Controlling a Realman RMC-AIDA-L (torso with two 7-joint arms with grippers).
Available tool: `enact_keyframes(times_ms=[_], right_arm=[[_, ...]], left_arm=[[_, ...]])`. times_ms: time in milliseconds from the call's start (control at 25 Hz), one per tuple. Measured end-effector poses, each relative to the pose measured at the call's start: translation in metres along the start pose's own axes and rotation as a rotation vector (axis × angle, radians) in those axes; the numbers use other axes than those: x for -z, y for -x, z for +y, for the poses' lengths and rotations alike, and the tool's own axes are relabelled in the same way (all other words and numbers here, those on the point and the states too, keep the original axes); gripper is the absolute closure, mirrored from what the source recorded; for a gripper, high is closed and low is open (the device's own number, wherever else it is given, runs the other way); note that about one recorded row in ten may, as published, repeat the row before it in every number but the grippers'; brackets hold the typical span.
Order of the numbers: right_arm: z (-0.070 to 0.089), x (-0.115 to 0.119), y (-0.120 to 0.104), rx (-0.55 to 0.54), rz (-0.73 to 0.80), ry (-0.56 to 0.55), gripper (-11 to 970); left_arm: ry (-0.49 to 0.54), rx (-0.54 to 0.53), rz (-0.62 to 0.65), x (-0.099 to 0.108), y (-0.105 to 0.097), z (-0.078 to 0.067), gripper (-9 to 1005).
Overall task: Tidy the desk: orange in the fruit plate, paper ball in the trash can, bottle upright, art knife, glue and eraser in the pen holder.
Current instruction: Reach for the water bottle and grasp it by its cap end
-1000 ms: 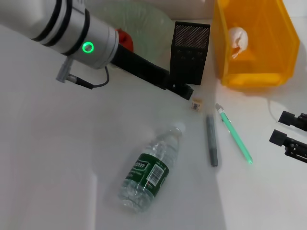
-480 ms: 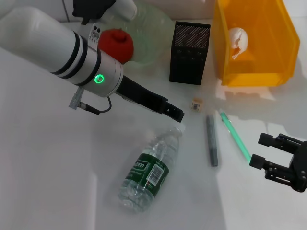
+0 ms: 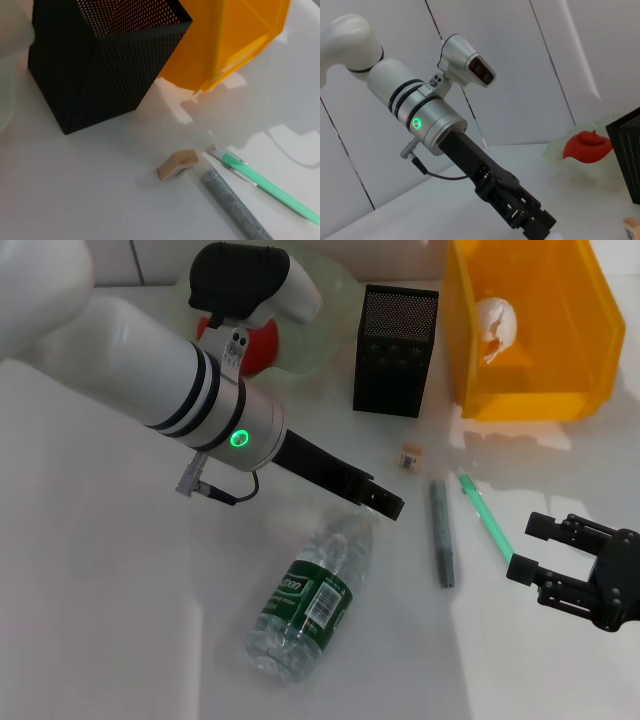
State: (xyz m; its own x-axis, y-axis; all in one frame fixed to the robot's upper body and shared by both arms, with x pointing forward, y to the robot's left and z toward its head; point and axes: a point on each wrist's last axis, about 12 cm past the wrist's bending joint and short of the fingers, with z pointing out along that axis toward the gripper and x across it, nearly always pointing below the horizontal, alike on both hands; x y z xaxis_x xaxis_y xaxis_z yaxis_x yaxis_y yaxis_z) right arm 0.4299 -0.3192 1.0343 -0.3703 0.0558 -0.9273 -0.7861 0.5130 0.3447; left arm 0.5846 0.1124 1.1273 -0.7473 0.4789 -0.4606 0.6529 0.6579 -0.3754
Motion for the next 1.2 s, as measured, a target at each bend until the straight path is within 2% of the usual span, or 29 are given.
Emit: enact_keyframes(times_ms=[280,1200], right_arm=[[-0.001,-0.001,-0.003,-0.013,0.004,-0.016,250],[-0.003,-0.002,-0.003,-0.013,0.009,-0.025,250]], left_arm=[[0.028,-0.042,0.006,-0.016,-0.005,-0.004,234],[0.043,-0.023,0.002,-0.024,-0.011,-0.001,247]])
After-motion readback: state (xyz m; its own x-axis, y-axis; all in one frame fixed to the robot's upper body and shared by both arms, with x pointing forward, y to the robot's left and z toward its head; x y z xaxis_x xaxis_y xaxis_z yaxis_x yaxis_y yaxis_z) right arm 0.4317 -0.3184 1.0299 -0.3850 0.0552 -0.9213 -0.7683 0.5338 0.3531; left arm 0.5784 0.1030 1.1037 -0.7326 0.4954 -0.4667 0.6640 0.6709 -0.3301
